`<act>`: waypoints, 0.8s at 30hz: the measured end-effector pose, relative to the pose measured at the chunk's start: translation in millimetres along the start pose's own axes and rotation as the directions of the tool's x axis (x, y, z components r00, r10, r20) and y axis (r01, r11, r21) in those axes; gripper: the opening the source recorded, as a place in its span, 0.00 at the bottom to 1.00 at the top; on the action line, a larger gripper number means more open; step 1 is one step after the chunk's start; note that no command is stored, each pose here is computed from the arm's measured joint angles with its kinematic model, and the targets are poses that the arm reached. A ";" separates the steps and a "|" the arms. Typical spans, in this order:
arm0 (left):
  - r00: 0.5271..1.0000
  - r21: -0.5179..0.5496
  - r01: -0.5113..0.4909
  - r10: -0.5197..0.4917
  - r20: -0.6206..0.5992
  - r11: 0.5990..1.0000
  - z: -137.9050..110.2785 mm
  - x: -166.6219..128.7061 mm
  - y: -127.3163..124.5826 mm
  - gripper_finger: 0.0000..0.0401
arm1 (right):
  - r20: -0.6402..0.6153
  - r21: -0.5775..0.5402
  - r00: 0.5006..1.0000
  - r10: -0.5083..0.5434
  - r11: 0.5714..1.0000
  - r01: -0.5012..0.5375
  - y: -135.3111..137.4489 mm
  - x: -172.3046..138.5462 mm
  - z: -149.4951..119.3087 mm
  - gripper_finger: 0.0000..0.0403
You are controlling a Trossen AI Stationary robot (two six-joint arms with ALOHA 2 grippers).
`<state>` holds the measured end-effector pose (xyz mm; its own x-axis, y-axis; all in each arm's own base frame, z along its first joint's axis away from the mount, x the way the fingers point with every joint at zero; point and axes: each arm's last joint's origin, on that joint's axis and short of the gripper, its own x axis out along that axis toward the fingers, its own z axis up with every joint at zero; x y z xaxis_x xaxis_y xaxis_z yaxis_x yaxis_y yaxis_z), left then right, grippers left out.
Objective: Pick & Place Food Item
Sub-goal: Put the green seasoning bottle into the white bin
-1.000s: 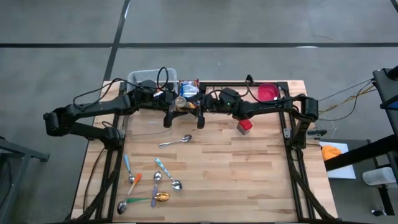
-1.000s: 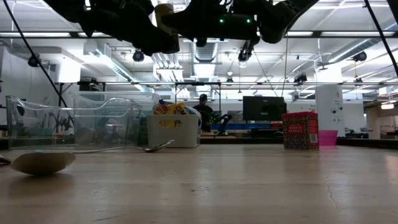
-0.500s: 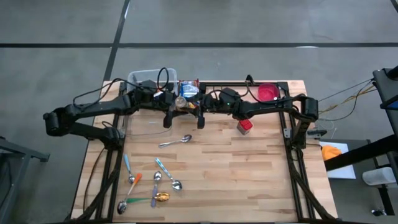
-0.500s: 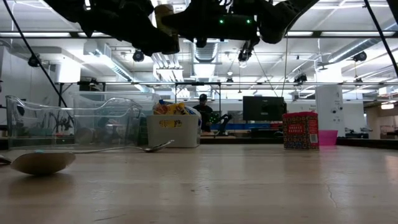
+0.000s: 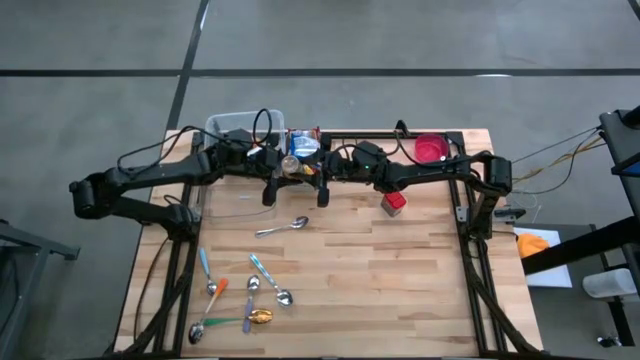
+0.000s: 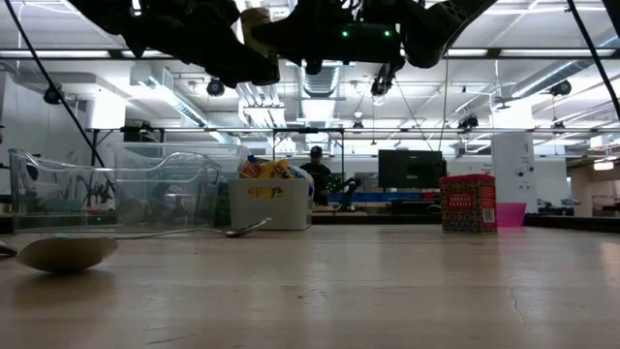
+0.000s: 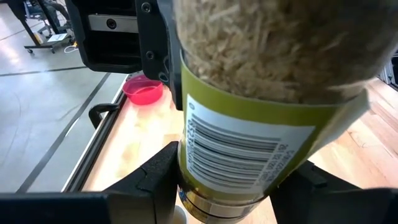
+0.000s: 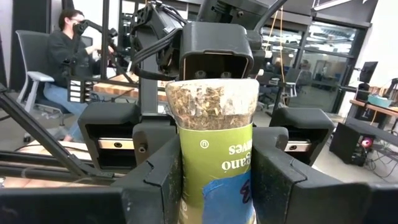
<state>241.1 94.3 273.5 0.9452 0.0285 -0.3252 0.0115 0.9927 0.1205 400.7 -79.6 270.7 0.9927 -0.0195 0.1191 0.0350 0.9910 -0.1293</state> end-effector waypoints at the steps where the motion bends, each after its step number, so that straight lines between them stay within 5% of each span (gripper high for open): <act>1: 1.000 0.000 0.000 0.000 0.000 1.000 0.0 0.0 0.0 0.46 | 0.000 0.000 1.000 0.000 1.000 0.000 -0.1 0.0 0.0 0.34; 7: 1.000 -0.002 0.001 -0.001 -0.004 1.000 -0.4 0.0 -0.1 0.53 | -0.001 0.000 1.000 0.000 1.000 0.000 0.0 0.0 -0.1 0.34; 18: 1.000 -0.003 0.001 -0.001 -0.005 1.000 -0.5 0.0 -0.1 0.46 | -0.006 0.001 1.000 0.000 1.000 0.000 0.1 -0.1 -0.3 0.34; 24: 1.000 -0.034 0.002 -0.002 -0.008 0.999 -0.8 0.0 -0.2 0.56 | -0.006 0.002 1.000 0.000 1.000 0.000 0.0 -0.1 -0.2 0.34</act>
<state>240.9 94.2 272.7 0.9424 0.0277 -0.3333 0.0020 0.9961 0.0883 400.6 -79.6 270.5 0.9933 -0.0206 0.1134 0.0351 0.9913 -0.1270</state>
